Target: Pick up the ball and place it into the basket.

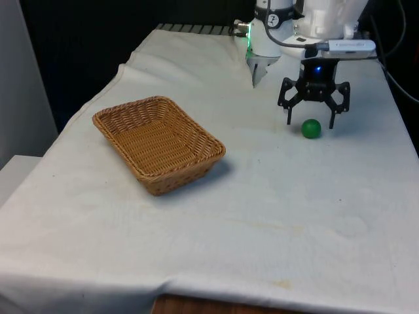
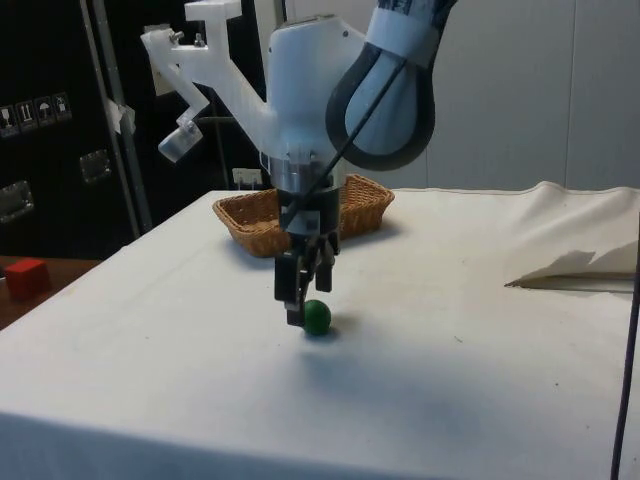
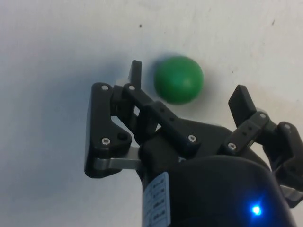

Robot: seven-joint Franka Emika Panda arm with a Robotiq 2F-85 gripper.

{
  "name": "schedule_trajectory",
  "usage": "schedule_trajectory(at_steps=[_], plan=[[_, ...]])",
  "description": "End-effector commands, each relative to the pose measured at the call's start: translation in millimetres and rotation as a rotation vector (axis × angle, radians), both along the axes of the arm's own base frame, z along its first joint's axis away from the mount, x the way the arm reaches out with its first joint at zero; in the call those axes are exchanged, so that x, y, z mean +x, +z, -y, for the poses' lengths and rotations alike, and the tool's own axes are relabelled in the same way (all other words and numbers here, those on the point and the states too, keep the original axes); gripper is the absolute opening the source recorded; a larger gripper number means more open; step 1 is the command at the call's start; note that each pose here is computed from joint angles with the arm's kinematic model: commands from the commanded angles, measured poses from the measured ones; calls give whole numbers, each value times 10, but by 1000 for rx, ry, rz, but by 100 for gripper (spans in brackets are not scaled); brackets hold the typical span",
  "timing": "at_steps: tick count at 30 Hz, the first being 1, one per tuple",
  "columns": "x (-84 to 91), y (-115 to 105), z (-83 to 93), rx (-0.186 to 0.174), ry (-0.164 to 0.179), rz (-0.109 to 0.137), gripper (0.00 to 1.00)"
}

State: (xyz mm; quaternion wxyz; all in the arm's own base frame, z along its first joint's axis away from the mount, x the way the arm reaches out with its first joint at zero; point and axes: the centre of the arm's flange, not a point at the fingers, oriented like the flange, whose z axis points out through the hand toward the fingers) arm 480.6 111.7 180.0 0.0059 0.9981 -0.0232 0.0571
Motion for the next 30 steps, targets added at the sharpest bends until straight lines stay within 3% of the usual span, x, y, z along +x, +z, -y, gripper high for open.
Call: schedule_trajectory(at_steps=[1, 7, 8, 16, 28, 30], plan=[[6, -2, -48, 23, 2, 5, 100], [30, -58, -1, -5, -1, 0, 100], [16, -71, -29, 8, -1, 1, 100], [12, -136, 5, -12, 0, -12, 100], [8, -138, 7, -12, -1, -10, 100], [3, -141, 3, -13, 1, -11, 91]])
